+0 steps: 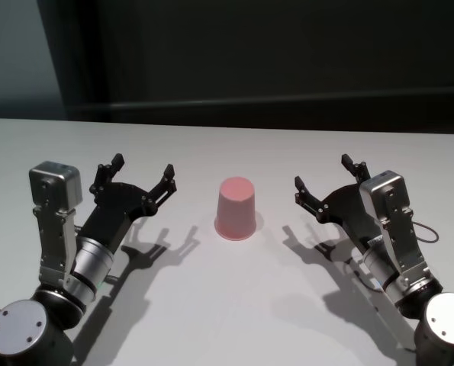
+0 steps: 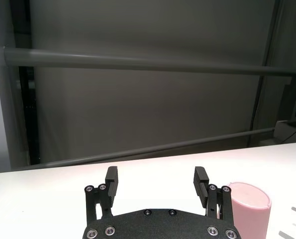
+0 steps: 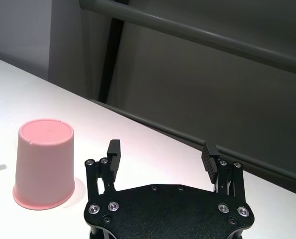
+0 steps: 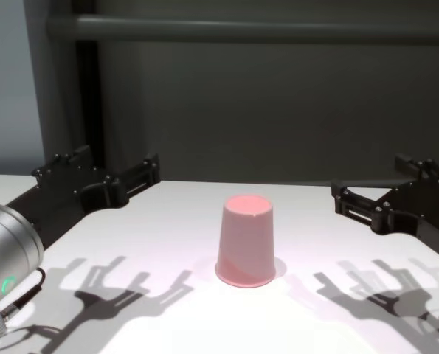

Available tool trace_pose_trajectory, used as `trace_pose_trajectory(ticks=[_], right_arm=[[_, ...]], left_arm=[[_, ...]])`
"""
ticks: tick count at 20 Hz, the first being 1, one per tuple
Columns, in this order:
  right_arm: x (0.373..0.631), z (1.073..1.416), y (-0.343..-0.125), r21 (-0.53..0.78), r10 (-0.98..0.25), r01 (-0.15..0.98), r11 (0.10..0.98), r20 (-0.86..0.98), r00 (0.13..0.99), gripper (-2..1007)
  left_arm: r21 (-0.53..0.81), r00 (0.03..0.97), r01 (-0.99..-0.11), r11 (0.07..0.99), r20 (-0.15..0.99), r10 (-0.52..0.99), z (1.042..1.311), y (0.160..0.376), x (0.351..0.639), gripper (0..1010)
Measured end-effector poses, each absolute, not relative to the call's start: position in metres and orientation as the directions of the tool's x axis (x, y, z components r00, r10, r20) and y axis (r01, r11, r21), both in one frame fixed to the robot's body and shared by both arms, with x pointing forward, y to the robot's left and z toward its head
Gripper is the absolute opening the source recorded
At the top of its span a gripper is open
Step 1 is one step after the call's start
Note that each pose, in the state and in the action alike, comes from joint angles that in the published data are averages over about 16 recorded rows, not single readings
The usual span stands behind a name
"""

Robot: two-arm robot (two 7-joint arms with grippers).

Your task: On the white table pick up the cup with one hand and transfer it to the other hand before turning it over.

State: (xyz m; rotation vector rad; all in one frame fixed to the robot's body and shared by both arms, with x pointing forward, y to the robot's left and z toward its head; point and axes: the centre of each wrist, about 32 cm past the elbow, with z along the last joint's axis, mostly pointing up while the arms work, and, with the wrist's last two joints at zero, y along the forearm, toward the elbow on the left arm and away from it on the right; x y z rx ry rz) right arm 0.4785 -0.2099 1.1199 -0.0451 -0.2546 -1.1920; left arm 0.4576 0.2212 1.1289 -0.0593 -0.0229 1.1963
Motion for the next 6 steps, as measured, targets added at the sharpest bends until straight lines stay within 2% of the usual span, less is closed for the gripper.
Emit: trace_pose_trajectory(ticks=[6], right_arm=[[0.4785,1.1199,-0.2099,0.099,-0.913,0.923,0.372,0.220,0.345,1002]], left_arm=[[-0.058,0.366,-0.929,0.365,-0.014,0.931,1.1289,0.2212,0.4576,1001]])
